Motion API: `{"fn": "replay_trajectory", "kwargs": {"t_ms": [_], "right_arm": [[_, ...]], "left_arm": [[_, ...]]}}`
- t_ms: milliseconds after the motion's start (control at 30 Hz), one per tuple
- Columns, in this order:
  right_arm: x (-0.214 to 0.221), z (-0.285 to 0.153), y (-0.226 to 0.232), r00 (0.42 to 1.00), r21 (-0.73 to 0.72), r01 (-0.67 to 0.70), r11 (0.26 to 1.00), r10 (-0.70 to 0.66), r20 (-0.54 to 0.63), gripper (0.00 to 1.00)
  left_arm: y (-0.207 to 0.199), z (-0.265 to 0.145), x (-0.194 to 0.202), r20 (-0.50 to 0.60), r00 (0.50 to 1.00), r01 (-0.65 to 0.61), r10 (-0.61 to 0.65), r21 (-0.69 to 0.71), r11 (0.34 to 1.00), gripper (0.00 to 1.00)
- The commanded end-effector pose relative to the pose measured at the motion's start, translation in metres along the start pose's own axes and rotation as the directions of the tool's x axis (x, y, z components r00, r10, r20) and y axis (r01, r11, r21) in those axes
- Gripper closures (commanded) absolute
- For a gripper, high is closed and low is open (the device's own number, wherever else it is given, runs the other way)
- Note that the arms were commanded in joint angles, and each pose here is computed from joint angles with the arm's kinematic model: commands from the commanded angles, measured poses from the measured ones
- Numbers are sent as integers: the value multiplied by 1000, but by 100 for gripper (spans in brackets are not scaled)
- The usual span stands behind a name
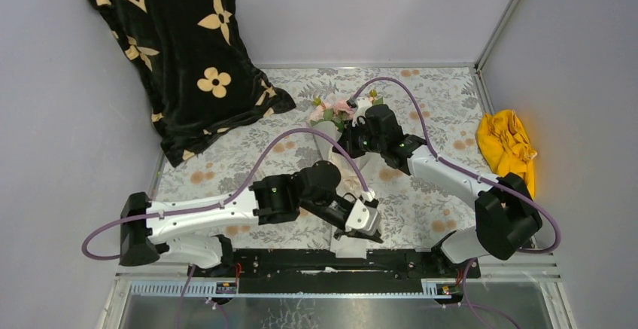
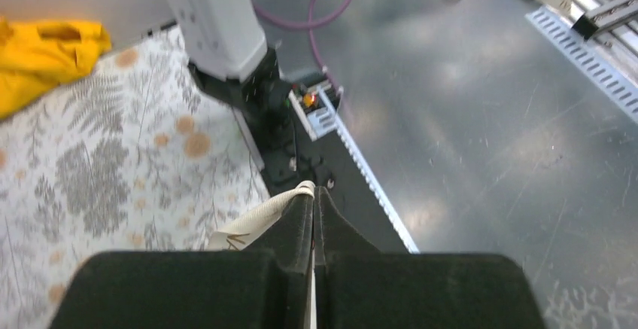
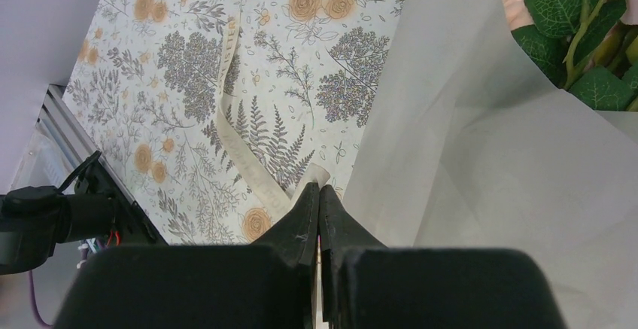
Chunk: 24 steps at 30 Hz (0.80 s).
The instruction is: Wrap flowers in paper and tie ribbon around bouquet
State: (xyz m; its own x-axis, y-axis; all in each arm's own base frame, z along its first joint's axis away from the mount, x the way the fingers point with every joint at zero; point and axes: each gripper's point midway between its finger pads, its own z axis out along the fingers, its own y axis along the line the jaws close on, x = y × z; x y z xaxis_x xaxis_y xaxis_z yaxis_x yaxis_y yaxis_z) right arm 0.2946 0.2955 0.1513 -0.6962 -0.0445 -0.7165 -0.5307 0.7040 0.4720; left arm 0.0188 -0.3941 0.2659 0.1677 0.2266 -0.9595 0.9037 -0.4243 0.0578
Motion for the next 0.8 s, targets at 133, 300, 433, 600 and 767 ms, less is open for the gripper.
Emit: {"fn": "replay_trajectory", "kwargs": {"t_ms": [133,300,433,600,767], "right_arm": [[-22,0,9,998,-28,19,999,-18,56,100],[-19,-3,13,998,-52,51,997,-49,38,100],[-16,-7,13,997,-53,76,996,-75,31,100],[-16,-10,17,995,-74,92,993,-90,31,100],[-18,-15,18,997,-64,78,995,-76,33,100]], "left_arm": [[14,34,-34,200,972,-120,127,-47,992,100],[25,54,1,167,975,-132,144,-84,988,100],[45,60,40,62,986,-146,156,-146,978,100],[46,62,49,35,987,-150,156,-125,981,85],[39,45,60,-79,973,-223,216,-93,970,10]]}}
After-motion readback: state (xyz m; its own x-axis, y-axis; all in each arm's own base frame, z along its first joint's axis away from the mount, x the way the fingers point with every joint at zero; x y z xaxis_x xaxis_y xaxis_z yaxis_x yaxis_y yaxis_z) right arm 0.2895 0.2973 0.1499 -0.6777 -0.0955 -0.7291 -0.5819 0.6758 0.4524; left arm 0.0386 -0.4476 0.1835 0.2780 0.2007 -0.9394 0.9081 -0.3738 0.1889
